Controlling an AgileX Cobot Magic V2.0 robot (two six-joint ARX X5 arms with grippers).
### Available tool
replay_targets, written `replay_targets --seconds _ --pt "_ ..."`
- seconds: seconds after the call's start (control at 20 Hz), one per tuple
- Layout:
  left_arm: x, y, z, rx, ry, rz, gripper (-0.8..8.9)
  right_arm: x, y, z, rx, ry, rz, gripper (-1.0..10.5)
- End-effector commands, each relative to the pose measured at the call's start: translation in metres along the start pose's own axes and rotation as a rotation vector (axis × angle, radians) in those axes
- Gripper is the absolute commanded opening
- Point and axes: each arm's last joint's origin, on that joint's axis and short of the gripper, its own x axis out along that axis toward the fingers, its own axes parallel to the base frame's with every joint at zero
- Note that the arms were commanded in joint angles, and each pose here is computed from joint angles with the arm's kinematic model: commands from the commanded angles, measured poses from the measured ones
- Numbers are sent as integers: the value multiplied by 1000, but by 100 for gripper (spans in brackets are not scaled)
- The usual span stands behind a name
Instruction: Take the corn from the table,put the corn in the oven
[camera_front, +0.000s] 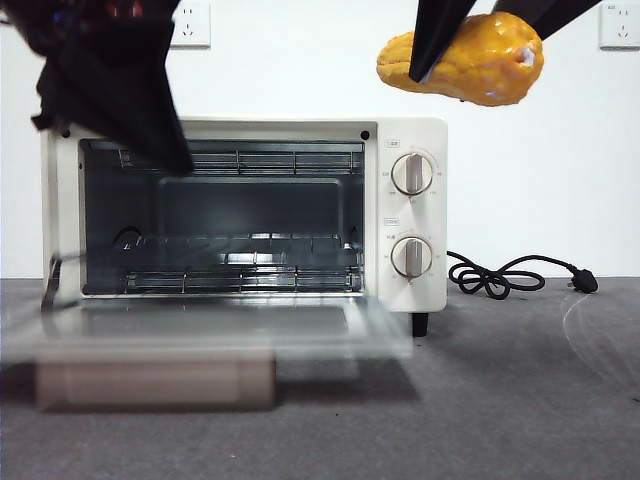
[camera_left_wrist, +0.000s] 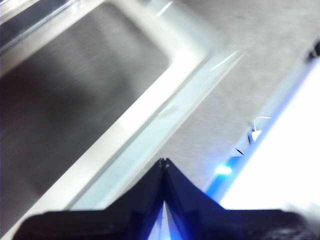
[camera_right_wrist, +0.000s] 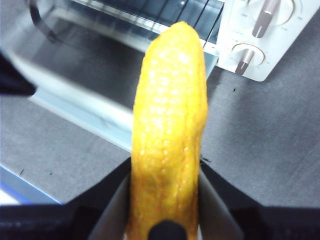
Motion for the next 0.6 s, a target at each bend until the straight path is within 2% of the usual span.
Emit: replay_targets --seconds 0.05,0.25,0.4,0.6 --pt "-13 -14 -3 59 -49 -13 -5 -2 2 2 -3 -16 30 -12" --pt "-52 -36 -15 142 -202 -5 -6 -3 8 12 -43 -93 165 -12" --pt "-92 -49 -34 157 -368 95 -5 -5 14 23 -89 -200 283 -12" --pt "-143 -66 -74 139 -615 214 -6 -15 35 34 -204 -394 391 -12"
